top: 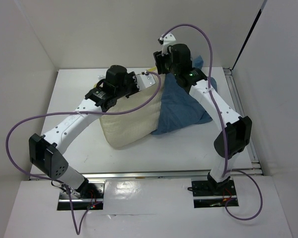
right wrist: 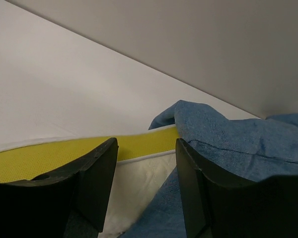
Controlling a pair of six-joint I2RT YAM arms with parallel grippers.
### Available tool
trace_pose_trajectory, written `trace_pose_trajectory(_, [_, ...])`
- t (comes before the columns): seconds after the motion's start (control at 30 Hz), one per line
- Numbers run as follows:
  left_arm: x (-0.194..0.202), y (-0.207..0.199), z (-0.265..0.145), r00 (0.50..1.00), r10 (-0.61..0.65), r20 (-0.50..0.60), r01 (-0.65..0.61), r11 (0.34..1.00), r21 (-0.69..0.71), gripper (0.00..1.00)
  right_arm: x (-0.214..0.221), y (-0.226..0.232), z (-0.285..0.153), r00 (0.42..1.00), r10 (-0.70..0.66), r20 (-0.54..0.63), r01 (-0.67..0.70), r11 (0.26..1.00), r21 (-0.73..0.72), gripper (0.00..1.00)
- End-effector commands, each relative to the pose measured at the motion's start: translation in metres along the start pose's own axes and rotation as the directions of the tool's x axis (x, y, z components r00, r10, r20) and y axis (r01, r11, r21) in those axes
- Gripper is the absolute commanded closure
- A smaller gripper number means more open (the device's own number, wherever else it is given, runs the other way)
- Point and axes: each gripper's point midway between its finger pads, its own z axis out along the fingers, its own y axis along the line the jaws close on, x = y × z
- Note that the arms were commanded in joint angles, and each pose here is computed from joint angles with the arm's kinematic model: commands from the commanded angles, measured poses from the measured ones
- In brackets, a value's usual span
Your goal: Put the pillow into the pillowcase
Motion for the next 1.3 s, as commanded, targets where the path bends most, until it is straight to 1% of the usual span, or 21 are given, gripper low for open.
trace_pose_trajectory(0.0, [-0.059,0.037,-0.03,0.987,0.026,0.159,-0.006,0.993,-0.12,1.0,-0.046,-0.015,-0.025,0.989,-0.034,0.143,0.024,0.997,0.076,0.41])
trace_pose_trajectory(0.1, [-0.059,0.037,-0.03,0.987,0.026,0.16,-0.006,0.993,-0.12,1.0,-0.042,-0.017,-0.022,0.992,-0.035,0.125,0.024,0.996,0.089,0.41])
trace_pose_trajectory(0.2, [-0.057,0.035,-0.03,0.988,0.024,0.151,-0.007,0.994,-0.112,1.0,-0.038,-0.029,-0.02,0.994,-0.024,0.11,0.011,0.993,0.116,0.4])
trace_pose_trajectory(0.27, [-0.057,0.035,-0.03,0.988,0.024,0.151,-0.007,0.994,-0.112,1.0,-0.042,-0.03,-0.022,0.991,-0.023,0.135,0.007,0.993,0.119,0.4])
trace_pose_trajectory(0.33, [-0.055,0.033,-0.029,0.989,0.014,0.145,0.002,0.995,-0.104,1.0,-0.038,-0.026,-0.02,0.992,-0.023,0.127,0.01,0.995,0.101,0.4])
trace_pose_trajectory(0.37, [-0.055,0.033,-0.029,0.989,0.014,0.145,0.002,0.995,-0.104,1.0,-0.044,-0.023,-0.022,0.99,-0.023,0.139,0.012,0.997,0.08,0.4])
trace_pose_trajectory(0.4, [-0.055,0.033,-0.029,0.989,0.014,0.145,0.002,0.995,-0.104,1.0,-0.042,-0.024,-0.022,0.991,-0.013,0.131,0.004,0.998,0.068,0.4])
trace_pose_trajectory(0.43, [-0.055,0.033,-0.029,0.989,0.014,0.145,0.002,0.995,-0.104,1.0,-0.05,-0.025,-0.026,0.988,-0.013,0.154,0.002,0.998,0.07,0.4])
trace_pose_trajectory(0.53, [-0.055,0.033,-0.029,0.989,0.004,0.146,0.011,0.995,-0.103,1.0,-0.056,-0.007,-0.027,0.985,0.016,0.174,-0.01,0.999,-0.034,0.4])
trace_pose_trajectory(0.57, [-0.053,0.031,-0.025,0.99,0.003,0.138,0.01,0.995,-0.096,1.0,-0.068,0.002,-0.029,0.981,0.017,0.194,0.0,0.996,-0.089,0.4])
trace_pose_trajectory(0.63, [-0.057,0.029,-0.023,0.989,0.006,0.145,0.007,0.996,-0.09,1.0,-0.075,0.019,-0.027,0.979,0.025,0.201,0.0,0.993,-0.12,0.4])
trace_pose_trajectory(0.7, [-0.058,0.027,-0.022,0.988,-0.003,0.152,0.015,0.996,-0.082,1.0,-0.084,0.023,-0.029,0.973,0.026,0.227,0.008,0.989,-0.147,0.4])
trace_pose_trajectory(0.73, [-0.058,0.027,-0.022,0.988,-0.003,0.152,0.015,0.996,-0.082,1.0,-0.096,0.024,-0.036,0.963,0.028,0.268,0.015,0.988,-0.157,0.4])
trace_pose_trajectory(0.77, [-0.058,0.027,-0.022,0.988,-0.003,0.152,0.015,0.996,-0.082,1.0,-0.095,0.03,-0.035,0.962,0.019,0.271,0.027,0.986,-0.164,0.4])
trace_pose_trajectory(0.87, [-0.058,0.027,-0.022,0.988,-0.003,0.152,0.015,0.996,-0.082,1.0,-0.095,0.027,-0.035,0.96,-0.04,0.276,0.076,0.99,-0.118,0.4])
trace_pose_trajectory(1.0, [-0.06,0.028,-0.024,0.988,-0.003,0.152,0.015,0.996,-0.082,1.0,-0.089,0.002,-0.026,0.962,-0.117,0.246,0.115,0.993,0.025,0.4])
trace_pose_trajectory(1.03, [-0.06,0.028,-0.024,0.988,-0.003,0.152,0.015,0.996,-0.082,1.0,-0.088,-0.013,-0.026,0.963,-0.126,0.238,0.115,0.992,0.06,0.4])
trace_pose_trajectory(1.07, [-0.06,0.028,-0.024,0.988,-0.003,0.152,0.015,0.996,-0.082,1.0,-0.085,-0.015,-0.026,0.965,-0.136,0.226,0.122,0.99,0.072,0.4])
trace_pose_trajectory(1.17, [-0.06,0.028,-0.024,0.988,-0.003,0.152,0.015,0.996,-0.082,1.0,-0.071,-0.044,-0.024,0.97,-0.152,0.188,0.125,0.981,0.149,0.4])
trace_pose_trajectory(1.27, [-0.055,0.024,-0.022,0.99,-0.014,0.139,0.024,0.997,-0.069,1.0,-0.066,-0.055,-0.025,0.972,-0.151,0.18,0.121,0.978,0.168,0.4])
